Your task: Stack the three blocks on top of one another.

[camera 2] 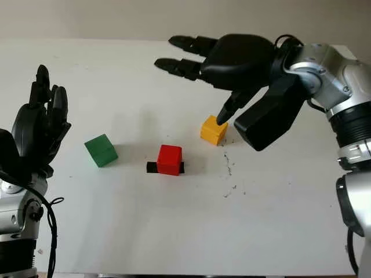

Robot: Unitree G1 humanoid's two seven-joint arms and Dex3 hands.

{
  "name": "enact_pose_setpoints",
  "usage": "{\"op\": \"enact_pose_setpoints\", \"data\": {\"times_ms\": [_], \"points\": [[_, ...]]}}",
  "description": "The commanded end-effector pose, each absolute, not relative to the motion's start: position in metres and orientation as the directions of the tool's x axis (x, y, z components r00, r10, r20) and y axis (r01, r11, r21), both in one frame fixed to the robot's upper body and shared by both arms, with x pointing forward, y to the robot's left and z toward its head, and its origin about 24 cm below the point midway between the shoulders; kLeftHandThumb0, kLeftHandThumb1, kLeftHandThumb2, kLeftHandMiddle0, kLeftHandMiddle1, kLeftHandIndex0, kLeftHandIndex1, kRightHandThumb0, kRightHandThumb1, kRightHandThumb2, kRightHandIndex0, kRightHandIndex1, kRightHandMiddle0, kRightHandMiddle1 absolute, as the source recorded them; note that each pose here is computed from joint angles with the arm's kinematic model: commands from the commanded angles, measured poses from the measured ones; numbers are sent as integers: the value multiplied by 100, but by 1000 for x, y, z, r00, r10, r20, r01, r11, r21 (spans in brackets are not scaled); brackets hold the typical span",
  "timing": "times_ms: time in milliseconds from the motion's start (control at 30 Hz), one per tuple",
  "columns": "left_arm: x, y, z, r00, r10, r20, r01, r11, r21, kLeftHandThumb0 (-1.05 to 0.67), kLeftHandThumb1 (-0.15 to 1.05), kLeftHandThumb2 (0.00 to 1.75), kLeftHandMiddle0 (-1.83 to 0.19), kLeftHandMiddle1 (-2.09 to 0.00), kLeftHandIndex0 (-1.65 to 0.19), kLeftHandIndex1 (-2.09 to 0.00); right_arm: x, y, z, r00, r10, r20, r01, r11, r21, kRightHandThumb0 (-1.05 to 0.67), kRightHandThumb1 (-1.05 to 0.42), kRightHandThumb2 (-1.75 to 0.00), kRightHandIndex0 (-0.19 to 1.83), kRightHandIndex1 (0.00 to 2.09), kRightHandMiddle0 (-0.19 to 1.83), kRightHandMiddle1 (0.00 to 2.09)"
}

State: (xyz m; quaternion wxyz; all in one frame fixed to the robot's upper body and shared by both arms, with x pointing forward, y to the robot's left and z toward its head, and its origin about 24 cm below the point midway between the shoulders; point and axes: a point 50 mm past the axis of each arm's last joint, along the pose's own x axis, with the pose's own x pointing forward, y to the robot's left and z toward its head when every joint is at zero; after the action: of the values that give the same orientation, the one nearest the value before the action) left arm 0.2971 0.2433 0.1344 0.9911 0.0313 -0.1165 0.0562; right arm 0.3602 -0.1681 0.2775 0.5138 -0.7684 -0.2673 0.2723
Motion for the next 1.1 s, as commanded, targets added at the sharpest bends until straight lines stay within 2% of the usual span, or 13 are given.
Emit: {"op": "enact_pose_setpoints", "data": {"times_ms": [0,267,767,933,1067], "points": [[297,247,140,960,102,260,-122,990,64,-65,105,56,19,-2,19,0,363,-175,280,733,669,-123,114,-299,-947,-77,-91,-6,-19,0,-7,8],[297,250,142,961,98,260,-118,991,64,-67,105,58,19,0,19,0,375,-185,252,781,593,-195,9,-323,-946,-75,-88,-4,-16,4,3,11],[300,250,144,962,91,259,-115,990,81,-68,105,60,19,0,19,0,377,-192,211,760,564,-323,-120,-367,-923,-63,-86,-5,-12,6,12,10],[300,251,144,962,87,257,-112,990,85,-69,105,59,19,0,19,0,377,-194,198,748,575,-332,-103,-394,-913,-59,-86,-5,-10,7,18,11],[301,251,144,962,88,258,-114,990,87,-68,105,59,19,0,19,0,377,-195,188,743,602,-293,-69,-367,-928,-53,-84,-5,-4,8,27,14]]}}
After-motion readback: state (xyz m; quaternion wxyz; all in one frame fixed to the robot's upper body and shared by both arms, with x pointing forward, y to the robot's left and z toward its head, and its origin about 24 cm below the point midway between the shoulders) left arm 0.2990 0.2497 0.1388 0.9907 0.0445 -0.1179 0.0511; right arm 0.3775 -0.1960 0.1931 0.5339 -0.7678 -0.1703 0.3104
